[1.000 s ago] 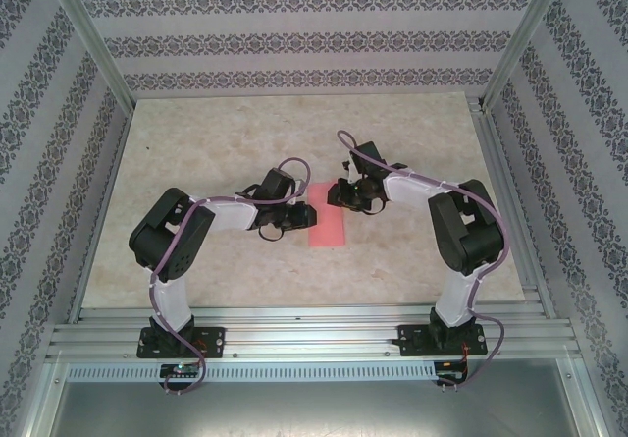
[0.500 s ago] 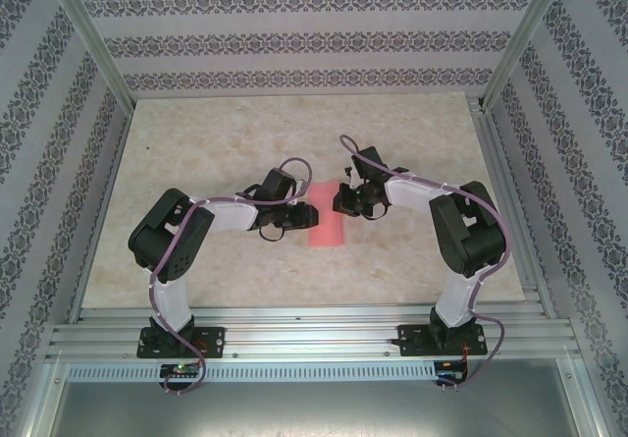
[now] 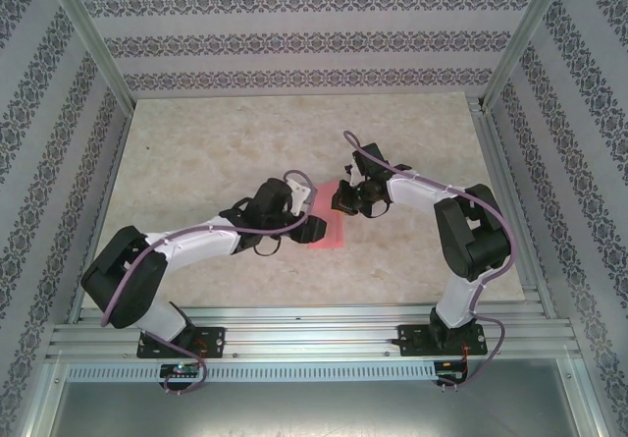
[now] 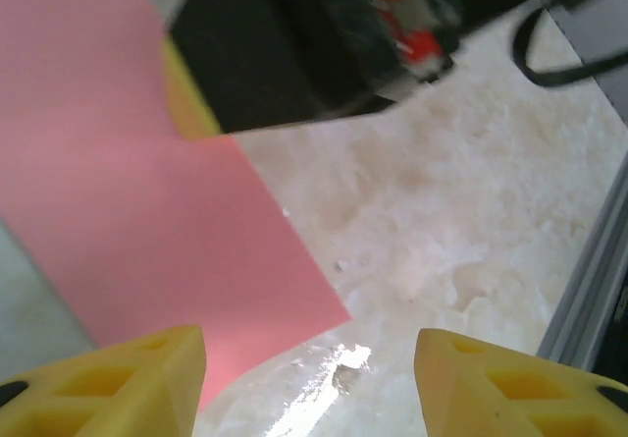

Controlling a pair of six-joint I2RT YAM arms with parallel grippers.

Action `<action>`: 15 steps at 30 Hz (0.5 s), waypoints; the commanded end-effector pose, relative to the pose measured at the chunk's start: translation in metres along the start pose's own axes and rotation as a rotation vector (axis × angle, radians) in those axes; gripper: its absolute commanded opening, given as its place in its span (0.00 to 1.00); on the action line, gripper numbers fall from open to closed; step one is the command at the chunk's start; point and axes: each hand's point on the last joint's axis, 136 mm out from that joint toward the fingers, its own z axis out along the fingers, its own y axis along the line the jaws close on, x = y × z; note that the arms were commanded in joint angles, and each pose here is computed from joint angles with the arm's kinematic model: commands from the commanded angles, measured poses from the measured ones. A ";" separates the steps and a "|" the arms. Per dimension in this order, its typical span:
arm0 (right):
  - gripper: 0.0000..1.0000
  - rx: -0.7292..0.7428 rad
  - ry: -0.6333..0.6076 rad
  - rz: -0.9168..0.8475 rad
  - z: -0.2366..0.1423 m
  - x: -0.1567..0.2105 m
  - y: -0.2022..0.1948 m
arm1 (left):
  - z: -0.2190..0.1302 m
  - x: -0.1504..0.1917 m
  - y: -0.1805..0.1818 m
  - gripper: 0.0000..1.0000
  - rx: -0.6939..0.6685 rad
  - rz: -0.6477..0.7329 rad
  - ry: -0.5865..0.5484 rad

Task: Fold a paper plane with a square sheet of paper (fold left side to right side)
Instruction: Fold the triangle a second time at the center of the table.

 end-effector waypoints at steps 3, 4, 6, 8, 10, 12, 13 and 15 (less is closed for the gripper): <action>0.00 -0.014 0.014 0.017 -0.004 -0.002 0.008 | 0.015 0.011 -0.003 0.62 -0.136 0.124 0.041; 0.00 -0.014 0.014 0.017 -0.004 -0.002 0.009 | 0.019 0.013 -0.004 0.62 -0.160 0.134 0.050; 0.00 -0.011 0.018 0.018 -0.004 -0.001 0.008 | 0.027 0.016 -0.004 0.63 -0.200 0.153 0.067; 0.00 -0.006 0.022 0.017 -0.004 -0.001 0.007 | 0.034 0.019 -0.001 0.63 -0.243 0.163 0.085; 0.00 -0.004 0.023 0.015 -0.003 -0.001 0.007 | 0.039 0.020 0.002 0.63 -0.289 0.175 0.100; 0.00 0.000 0.023 0.015 -0.003 -0.001 0.006 | 0.043 0.021 0.005 0.63 -0.332 0.190 0.112; 0.00 0.001 0.023 0.015 -0.003 -0.001 0.006 | 0.044 0.021 0.006 0.63 -0.348 0.197 0.117; 0.01 0.003 0.024 0.013 -0.002 -0.001 0.005 | 0.046 0.021 0.010 0.62 -0.395 0.213 0.126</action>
